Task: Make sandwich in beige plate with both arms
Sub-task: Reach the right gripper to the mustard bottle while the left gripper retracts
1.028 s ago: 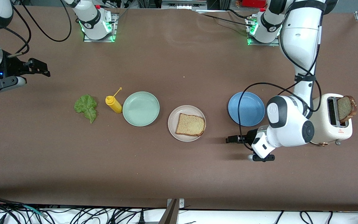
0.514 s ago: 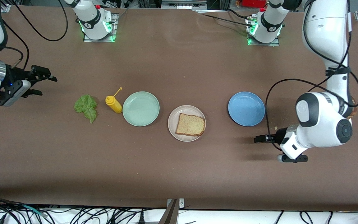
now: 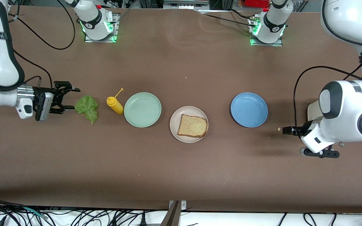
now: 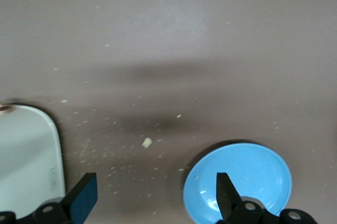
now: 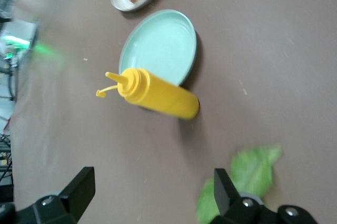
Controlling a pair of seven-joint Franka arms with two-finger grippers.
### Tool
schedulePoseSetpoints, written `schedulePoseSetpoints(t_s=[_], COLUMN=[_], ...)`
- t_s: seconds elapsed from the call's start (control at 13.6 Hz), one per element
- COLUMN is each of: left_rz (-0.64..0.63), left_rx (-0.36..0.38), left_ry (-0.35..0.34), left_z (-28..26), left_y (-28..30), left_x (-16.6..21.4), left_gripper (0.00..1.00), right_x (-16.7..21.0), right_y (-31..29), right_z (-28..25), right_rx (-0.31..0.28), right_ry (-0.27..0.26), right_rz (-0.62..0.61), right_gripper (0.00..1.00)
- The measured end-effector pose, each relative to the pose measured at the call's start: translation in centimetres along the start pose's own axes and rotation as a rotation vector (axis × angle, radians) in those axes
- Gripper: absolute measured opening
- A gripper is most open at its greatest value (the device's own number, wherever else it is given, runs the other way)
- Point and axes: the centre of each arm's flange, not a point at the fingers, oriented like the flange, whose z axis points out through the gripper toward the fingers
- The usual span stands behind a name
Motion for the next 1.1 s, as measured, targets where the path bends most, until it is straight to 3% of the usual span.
schedulePoseSetpoints(t_s=[0.15, 0.29, 0.51, 0.66, 0.88, 1.1], left_rz=[0.0, -0.015, -0.035, -0.046, -0.059, -0.058], left_rx=[0.024, 0.028, 0.011, 0.002, -0.004, -0.006], left_ry=[-0.008, -0.012, 0.016, 0.045, 0.073, 0.077], left_z=[-1.4, -3.3, -7.5, -10.2, -12.0, -12.2], left_y=[-0.7, -2.0, -3.5, -4.4, -5.4, -5.3], left_x=[-0.8, -1.8, -3.8, -5.1, -6.0, -6.1], left_gripper=[1.0, 1.0, 1.0, 1.0, 1.0, 1.0], right_x=[-2.3, -4.1, -4.8, -4.4, -3.3, -2.4], right_y=[2.8, 4.4, 5.3, 5.6, 5.3, 4.6], right_z=[3.3, 5.8, 8.8, 10.9, 13.0, 13.4], right_rx=[0.054, 0.092, 0.141, 0.152, 0.154, 0.166], right_ry=[0.081, 0.124, 0.228, 0.301, 0.366, 0.436], right_rz=[-0.124, -0.219, -0.328, -0.429, -0.606, -0.663], right_gripper=[1.0, 1.0, 1.0, 1.0, 1.0, 1.0])
